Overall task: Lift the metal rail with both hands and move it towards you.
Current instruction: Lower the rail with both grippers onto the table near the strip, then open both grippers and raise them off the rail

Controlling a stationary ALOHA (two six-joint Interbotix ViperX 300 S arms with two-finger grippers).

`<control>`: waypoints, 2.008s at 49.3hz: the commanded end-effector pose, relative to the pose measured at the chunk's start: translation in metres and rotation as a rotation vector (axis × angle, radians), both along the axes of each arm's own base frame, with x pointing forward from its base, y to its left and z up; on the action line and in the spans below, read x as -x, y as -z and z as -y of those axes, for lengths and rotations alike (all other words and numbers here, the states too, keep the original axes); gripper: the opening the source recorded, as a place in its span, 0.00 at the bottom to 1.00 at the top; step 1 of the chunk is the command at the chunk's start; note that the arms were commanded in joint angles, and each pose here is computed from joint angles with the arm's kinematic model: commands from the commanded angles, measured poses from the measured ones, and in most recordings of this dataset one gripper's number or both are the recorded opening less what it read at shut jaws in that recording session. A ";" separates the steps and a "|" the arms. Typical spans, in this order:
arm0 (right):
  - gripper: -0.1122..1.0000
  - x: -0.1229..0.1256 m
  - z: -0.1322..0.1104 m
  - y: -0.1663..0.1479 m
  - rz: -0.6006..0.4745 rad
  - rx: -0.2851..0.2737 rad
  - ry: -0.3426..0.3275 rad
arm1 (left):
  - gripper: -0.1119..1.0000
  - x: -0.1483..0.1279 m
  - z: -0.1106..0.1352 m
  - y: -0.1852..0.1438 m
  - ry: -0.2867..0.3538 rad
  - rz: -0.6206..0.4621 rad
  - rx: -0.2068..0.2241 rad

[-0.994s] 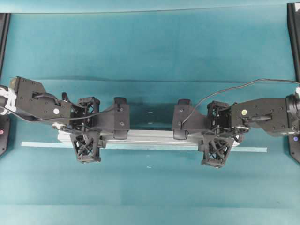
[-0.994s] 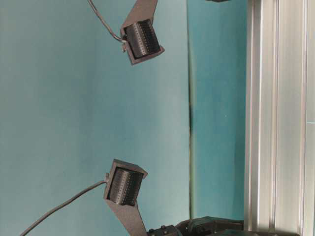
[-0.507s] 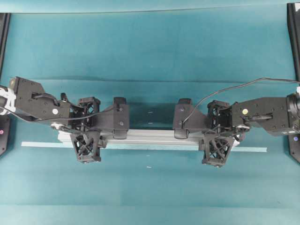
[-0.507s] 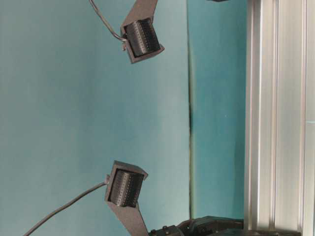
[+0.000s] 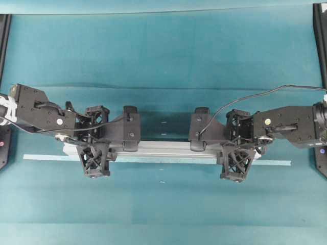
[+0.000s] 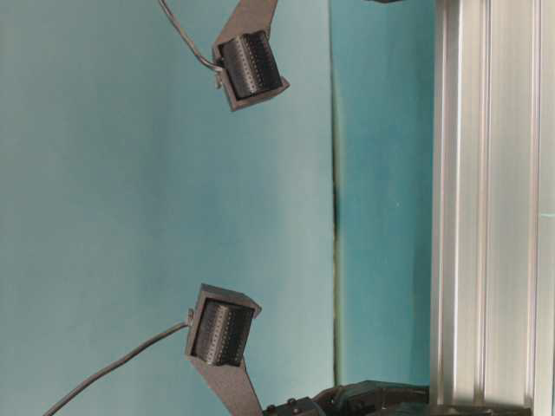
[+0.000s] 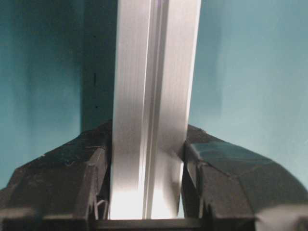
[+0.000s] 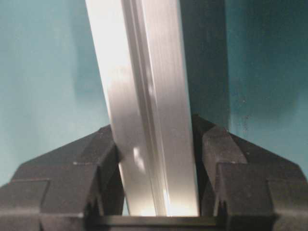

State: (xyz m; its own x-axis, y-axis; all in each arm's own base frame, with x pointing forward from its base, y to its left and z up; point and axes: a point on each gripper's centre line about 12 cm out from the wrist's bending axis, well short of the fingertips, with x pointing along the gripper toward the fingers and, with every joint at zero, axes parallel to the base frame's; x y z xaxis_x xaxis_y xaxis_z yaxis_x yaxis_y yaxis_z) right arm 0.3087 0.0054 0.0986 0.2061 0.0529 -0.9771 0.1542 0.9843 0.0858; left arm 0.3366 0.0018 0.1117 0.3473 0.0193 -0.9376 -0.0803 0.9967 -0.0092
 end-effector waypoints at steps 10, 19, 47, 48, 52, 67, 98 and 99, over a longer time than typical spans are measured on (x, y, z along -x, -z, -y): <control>0.94 0.002 0.013 0.008 -0.018 0.000 0.054 | 0.84 0.001 -0.006 0.008 -0.032 -0.013 0.007; 0.99 -0.001 0.013 0.007 0.006 0.007 0.050 | 0.88 0.003 -0.005 0.008 -0.031 -0.003 0.007; 0.99 -0.008 0.012 -0.048 0.117 0.003 0.046 | 0.98 0.008 -0.005 -0.034 -0.002 0.013 -0.008; 0.99 -0.008 0.012 -0.050 0.123 0.004 0.045 | 0.98 0.009 -0.005 -0.037 -0.003 0.012 -0.008; 0.99 -0.007 0.012 -0.063 0.154 0.002 0.046 | 0.98 0.012 -0.005 -0.053 -0.002 0.021 -0.010; 0.99 0.002 0.012 -0.118 0.332 0.009 0.043 | 0.98 0.021 -0.005 -0.126 0.001 0.227 -0.015; 0.99 0.050 0.013 -0.175 0.730 0.034 0.053 | 0.98 0.053 -0.004 -0.187 0.015 0.599 -0.025; 0.99 0.052 0.013 -0.177 0.745 0.035 0.054 | 0.98 0.055 -0.004 -0.188 0.015 0.616 -0.025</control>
State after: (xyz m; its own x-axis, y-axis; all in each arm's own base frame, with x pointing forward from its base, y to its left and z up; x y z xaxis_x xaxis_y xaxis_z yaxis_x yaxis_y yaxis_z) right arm 0.2592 -0.0067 0.2653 0.7750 0.0022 -0.6319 0.1224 0.9805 0.1535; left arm 0.2849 0.0058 0.2854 0.7738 0.0286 -0.6328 -0.0573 0.9980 -0.0249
